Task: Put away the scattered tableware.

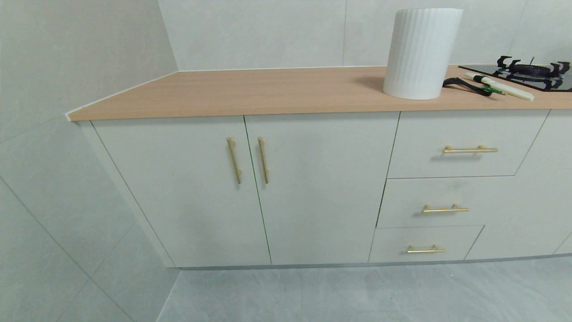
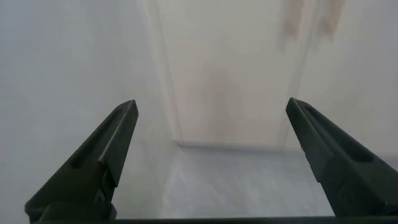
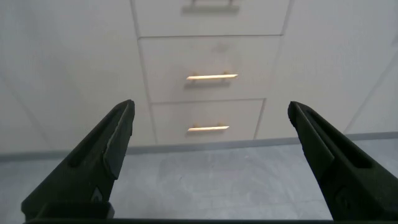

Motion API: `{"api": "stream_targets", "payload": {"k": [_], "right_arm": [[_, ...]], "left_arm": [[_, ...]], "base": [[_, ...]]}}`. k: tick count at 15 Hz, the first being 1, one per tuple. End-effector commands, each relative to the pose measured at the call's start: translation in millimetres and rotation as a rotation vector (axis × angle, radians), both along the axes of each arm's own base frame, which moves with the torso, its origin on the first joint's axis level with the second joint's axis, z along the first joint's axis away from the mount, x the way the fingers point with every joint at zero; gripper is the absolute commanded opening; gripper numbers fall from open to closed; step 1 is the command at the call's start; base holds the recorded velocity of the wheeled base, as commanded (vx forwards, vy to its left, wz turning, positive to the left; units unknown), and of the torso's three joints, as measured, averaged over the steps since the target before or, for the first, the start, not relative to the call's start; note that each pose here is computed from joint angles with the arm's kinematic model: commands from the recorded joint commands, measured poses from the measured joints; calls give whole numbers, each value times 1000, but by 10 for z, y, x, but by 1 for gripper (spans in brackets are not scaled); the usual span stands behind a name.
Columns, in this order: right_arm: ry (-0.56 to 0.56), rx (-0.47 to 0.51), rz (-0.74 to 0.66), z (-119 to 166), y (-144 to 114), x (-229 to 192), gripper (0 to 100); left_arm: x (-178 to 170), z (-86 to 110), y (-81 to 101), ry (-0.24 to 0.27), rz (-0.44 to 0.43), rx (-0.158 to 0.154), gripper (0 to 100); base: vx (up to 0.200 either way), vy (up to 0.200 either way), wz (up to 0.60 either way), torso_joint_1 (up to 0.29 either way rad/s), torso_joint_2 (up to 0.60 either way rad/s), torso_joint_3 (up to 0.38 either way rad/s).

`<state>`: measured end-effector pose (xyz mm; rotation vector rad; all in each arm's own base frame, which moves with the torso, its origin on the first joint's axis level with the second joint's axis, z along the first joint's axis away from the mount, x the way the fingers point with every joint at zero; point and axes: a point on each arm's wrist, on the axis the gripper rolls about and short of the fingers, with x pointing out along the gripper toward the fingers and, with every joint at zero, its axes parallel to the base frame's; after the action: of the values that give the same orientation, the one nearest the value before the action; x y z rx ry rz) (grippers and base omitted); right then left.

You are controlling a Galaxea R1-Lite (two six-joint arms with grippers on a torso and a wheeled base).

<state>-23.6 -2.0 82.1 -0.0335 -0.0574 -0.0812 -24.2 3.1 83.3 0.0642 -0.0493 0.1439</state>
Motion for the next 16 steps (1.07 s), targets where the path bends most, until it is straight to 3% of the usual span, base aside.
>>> {"api": "stream_targets", "payload": {"k": [1,3,6,16], "right_arm": [[11,0,13,-17,3,7,100],[39,-1,76,-45,17,8,100],[57,5,116,-64,26,8,100],[57,19,118,-64,26,8,100]], "left_arm": [[11,-35,-9,12,-40,-3,100],[13,-84,-27,59,-123,-19,100],[13,-79,-27,50,-122,-68,100],[14,-79,-27,49,-124,-74,100]], "base": [[0,0,0,0,0,0],[0,0,0,0,0,0],[0,0,0,0,0,0],[0,0,0,0,0,0]]}}
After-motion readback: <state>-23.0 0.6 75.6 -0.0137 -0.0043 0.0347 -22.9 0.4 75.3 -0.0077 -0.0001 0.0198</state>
